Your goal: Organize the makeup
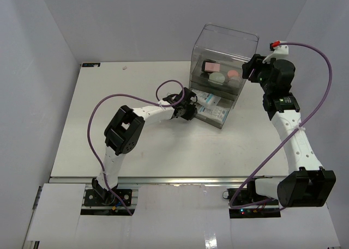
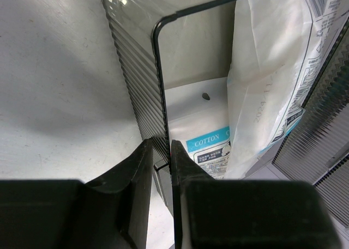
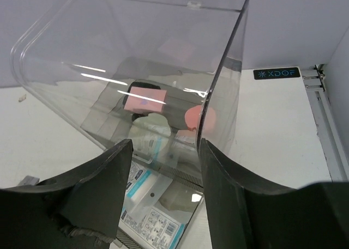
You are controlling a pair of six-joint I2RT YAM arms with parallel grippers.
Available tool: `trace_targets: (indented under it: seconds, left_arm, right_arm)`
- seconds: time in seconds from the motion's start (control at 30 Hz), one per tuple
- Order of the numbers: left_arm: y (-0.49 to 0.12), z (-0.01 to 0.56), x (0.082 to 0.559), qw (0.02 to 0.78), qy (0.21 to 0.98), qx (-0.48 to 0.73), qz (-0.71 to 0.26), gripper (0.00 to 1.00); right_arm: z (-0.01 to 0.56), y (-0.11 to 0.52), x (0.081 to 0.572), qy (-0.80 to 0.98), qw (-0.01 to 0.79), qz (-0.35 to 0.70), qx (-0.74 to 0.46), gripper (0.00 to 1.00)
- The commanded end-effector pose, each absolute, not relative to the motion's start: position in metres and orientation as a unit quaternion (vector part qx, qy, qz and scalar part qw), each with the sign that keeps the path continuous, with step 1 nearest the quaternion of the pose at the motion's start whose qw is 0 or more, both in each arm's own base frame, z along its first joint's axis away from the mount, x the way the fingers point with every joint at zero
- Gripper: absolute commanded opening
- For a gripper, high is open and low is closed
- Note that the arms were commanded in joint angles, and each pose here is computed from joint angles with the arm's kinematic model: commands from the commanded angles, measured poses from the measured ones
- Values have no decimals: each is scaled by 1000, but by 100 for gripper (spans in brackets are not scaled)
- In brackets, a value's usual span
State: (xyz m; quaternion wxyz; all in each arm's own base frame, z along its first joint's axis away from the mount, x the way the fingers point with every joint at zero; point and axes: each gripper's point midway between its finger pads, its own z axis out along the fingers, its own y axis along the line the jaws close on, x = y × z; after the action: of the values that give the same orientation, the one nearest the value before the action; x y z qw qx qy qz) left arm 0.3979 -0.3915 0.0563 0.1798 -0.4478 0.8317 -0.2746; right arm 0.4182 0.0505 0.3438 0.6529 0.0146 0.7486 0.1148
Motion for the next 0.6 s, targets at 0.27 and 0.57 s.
trace_targets:
  seconds: [0.27, 0.57]
  left_arm:
    - [-402, 99, 420, 206, 805, -447, -331, 23]
    - [-402, 101, 420, 208, 805, -446, -332, 23]
  right_arm:
    - [395, 11, 443, 685, 720, 52, 104, 56]
    - [363, 12, 478, 717, 683, 72, 121, 50]
